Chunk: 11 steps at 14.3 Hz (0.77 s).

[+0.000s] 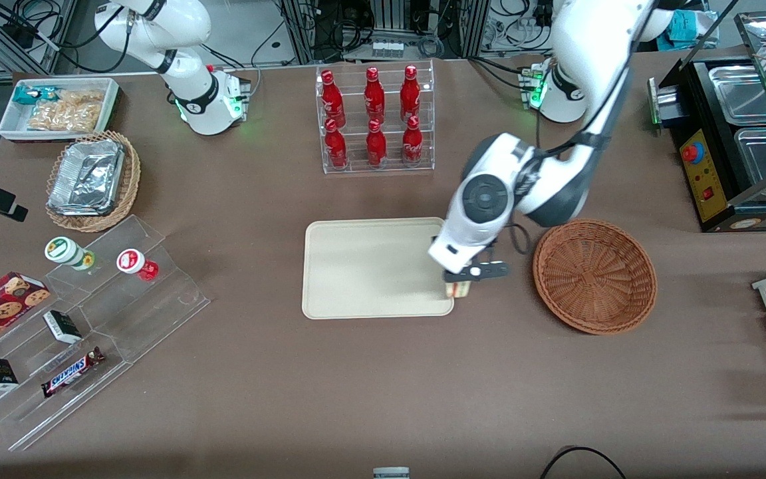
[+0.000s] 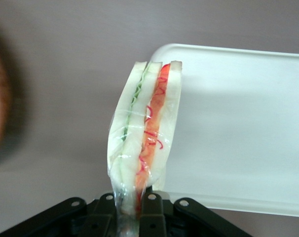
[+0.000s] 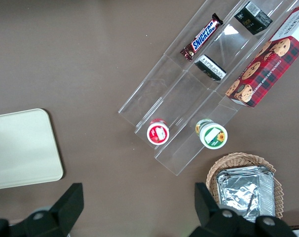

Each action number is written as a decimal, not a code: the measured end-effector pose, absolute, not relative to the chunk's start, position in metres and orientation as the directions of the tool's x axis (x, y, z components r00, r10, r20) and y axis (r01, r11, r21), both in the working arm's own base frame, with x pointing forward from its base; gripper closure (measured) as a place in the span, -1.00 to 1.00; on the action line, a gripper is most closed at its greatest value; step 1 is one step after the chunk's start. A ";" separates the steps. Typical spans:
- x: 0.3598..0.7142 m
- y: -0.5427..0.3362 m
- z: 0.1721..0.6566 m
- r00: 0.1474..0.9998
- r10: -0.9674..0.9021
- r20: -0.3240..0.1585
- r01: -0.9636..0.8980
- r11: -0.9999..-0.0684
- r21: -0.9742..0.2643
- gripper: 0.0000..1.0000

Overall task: Place sandwich from basket to tray
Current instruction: 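Carry the sandwich over the beige tray with the left gripper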

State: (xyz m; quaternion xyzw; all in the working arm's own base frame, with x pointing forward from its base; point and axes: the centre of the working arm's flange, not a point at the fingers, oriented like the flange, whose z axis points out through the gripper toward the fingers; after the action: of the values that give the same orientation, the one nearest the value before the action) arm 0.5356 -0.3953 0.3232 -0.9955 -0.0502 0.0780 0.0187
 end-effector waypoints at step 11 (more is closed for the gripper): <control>0.491 -0.547 0.250 0.973 0.178 -0.144 0.175 -0.984 -0.032 0.72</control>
State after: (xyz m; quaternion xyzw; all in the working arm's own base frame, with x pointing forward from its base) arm 0.4911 -0.5468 0.2504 -0.9933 -0.0889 0.0735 0.0097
